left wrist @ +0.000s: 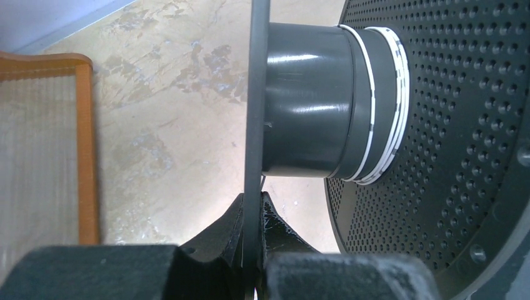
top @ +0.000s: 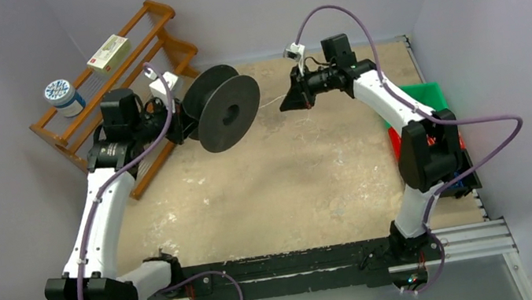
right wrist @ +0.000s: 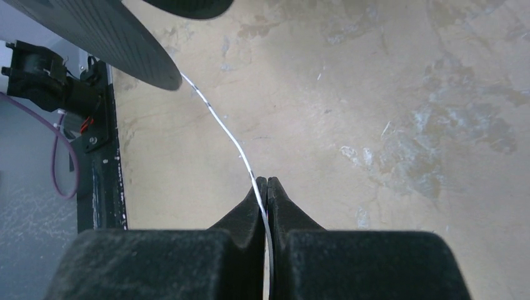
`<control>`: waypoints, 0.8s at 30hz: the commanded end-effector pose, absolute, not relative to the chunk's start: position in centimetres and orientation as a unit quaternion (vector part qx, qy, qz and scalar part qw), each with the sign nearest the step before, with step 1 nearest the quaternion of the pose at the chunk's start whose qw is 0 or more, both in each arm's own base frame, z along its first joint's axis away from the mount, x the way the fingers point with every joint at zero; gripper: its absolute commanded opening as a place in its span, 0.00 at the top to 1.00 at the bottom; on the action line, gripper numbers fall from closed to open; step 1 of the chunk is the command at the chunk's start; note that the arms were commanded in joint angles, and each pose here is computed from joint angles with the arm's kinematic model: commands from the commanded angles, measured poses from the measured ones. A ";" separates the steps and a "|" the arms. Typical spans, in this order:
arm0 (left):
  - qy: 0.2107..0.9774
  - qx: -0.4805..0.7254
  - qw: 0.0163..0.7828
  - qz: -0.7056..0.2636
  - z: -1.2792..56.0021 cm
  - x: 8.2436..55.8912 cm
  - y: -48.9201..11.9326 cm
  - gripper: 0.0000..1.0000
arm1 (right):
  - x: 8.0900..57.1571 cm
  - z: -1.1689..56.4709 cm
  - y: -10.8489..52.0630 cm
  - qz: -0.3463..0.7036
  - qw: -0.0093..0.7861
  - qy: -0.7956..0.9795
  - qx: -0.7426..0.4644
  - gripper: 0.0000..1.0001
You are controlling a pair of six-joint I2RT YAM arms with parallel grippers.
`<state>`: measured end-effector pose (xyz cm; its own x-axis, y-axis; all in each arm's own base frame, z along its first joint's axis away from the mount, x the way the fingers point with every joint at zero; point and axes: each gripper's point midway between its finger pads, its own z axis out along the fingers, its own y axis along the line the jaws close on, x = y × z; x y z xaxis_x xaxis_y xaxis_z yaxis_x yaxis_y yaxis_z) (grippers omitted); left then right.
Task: Wrap the cables
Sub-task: Wrap the cable around the cable reel.
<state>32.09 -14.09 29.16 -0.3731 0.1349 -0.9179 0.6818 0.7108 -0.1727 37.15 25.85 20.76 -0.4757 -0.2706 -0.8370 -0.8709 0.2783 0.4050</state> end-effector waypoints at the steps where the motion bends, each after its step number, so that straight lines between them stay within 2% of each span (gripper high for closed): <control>1: 0.749 0.330 0.516 -0.254 29.8 31.5 -14.1 1.00 | 37.2 26.1 25.8 0.459 0.373 0.699 -0.403 1.00; 6: 0.767 0.356 0.499 -0.191 27.1 31.9 -13.9 1.00 | 37.3 28.8 25.7 0.473 0.388 0.683 -0.400 1.00; 12: 0.788 0.330 0.507 -0.113 25.2 33.4 -12.9 1.00 | 37.6 31.6 26.2 0.470 0.422 0.663 -0.402 1.00; 24: 0.830 0.261 0.490 -0.045 21.7 36.8 -11.8 1.00 | 33.2 33.9 30.0 0.513 0.409 0.596 -0.463 1.00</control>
